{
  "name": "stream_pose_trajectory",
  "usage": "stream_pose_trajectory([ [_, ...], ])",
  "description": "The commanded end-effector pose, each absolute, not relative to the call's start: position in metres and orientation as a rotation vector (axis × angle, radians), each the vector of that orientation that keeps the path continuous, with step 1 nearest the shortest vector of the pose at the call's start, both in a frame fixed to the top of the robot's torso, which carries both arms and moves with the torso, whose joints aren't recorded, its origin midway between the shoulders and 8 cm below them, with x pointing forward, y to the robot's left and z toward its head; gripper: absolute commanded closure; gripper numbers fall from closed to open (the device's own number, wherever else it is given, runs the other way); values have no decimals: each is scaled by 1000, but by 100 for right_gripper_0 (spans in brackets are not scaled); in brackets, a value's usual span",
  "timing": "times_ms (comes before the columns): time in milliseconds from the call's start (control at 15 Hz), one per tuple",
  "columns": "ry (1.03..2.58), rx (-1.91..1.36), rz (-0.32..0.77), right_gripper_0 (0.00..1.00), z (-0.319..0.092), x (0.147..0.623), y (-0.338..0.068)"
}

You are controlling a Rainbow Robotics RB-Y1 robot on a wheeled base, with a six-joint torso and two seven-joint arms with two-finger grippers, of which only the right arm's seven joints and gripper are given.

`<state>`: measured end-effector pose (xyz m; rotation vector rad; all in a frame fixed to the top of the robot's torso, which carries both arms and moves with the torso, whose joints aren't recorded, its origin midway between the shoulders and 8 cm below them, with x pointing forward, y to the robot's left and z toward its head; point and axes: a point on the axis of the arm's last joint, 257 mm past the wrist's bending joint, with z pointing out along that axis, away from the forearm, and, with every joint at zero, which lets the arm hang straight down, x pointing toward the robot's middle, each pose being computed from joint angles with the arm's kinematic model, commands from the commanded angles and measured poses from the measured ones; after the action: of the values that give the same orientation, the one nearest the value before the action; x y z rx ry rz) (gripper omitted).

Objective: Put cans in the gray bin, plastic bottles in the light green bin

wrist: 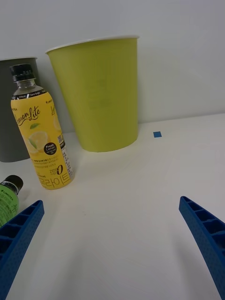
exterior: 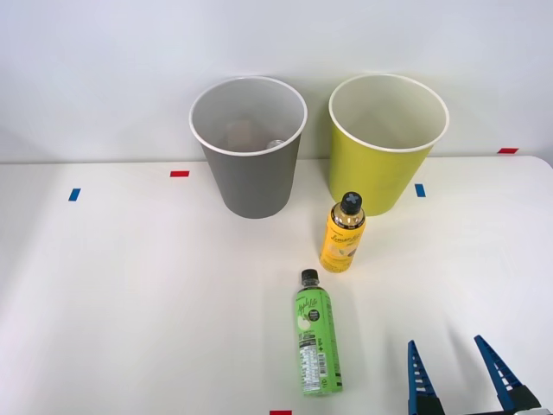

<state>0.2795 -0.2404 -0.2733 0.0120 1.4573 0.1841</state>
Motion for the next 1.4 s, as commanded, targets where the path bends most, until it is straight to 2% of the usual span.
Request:
stream_pose_trajectory([
  [67, 1457, 12, 184, 0, -273, 280, -241],
  [1400, 1457, 12, 184, 0, -273, 280, -241],
])
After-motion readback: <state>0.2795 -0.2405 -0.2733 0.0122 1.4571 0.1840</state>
